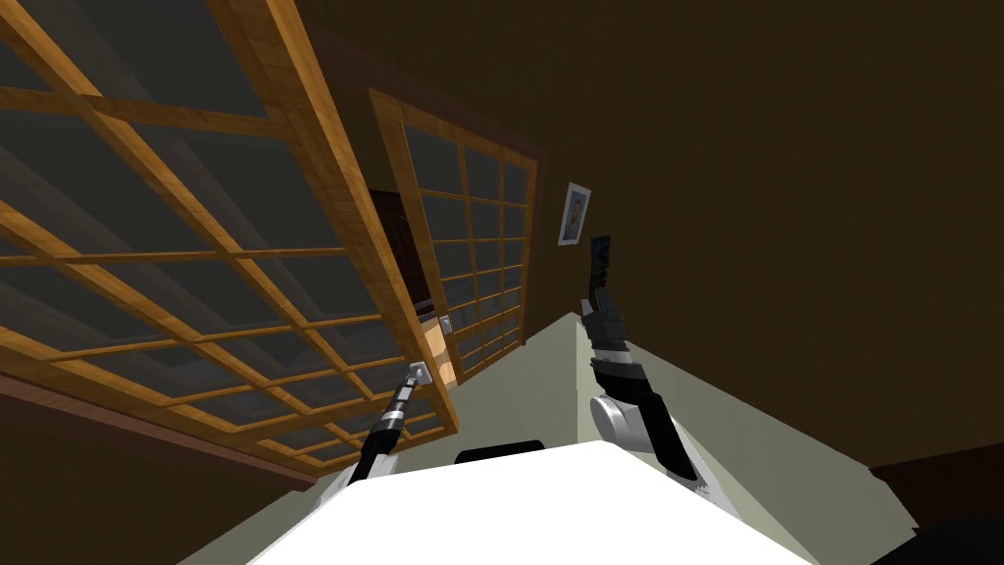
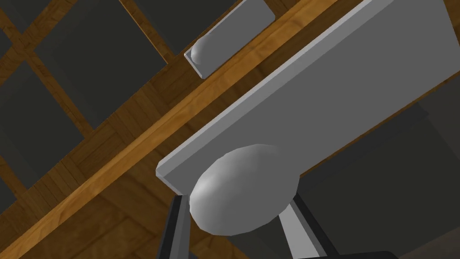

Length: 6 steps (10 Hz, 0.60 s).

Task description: Pull the door open

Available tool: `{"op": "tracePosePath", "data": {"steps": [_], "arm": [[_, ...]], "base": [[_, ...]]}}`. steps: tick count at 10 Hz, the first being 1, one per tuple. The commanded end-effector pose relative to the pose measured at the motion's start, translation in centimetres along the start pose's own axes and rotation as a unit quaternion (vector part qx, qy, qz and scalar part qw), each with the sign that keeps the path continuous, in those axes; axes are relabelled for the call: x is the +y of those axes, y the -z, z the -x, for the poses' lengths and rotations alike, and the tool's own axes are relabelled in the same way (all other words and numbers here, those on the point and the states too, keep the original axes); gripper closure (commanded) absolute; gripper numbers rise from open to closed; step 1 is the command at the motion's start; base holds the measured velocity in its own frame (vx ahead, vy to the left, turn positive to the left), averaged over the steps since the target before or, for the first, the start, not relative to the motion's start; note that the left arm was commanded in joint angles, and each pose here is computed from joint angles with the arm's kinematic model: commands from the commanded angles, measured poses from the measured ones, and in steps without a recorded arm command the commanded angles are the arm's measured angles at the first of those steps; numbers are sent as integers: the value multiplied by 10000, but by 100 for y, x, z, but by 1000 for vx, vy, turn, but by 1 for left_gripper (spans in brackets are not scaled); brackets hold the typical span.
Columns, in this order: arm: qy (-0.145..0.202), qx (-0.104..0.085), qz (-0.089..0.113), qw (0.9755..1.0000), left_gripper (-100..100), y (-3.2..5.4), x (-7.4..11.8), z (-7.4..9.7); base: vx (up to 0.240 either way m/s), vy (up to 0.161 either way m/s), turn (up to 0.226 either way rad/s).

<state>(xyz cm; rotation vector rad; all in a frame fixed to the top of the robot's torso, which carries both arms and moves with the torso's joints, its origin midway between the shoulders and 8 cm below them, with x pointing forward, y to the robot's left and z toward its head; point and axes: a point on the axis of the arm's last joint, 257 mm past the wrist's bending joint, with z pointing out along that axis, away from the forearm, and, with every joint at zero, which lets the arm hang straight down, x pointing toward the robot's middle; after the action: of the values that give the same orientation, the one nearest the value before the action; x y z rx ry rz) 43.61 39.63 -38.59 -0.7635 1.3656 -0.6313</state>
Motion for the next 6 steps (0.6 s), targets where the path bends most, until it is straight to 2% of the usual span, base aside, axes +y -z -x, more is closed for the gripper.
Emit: {"op": "tracePosePath", "data": {"steps": [1,3,4,5,6], "arm": [[328,12,6,9995,100,13,-27,-71],[577,-20,22,9983,100,8,-23,-61],[781,-53,37,9969,100,4,-18,-52],[816,-53,37,9966,100,4,-18,-52],[1045,-87,51,9945,100,0,-14,-43]], "base": [[-28,15,-48],[-41,27,-68],[-31,17,-50],[-24,11,-32],[-28,20,-36]]}}
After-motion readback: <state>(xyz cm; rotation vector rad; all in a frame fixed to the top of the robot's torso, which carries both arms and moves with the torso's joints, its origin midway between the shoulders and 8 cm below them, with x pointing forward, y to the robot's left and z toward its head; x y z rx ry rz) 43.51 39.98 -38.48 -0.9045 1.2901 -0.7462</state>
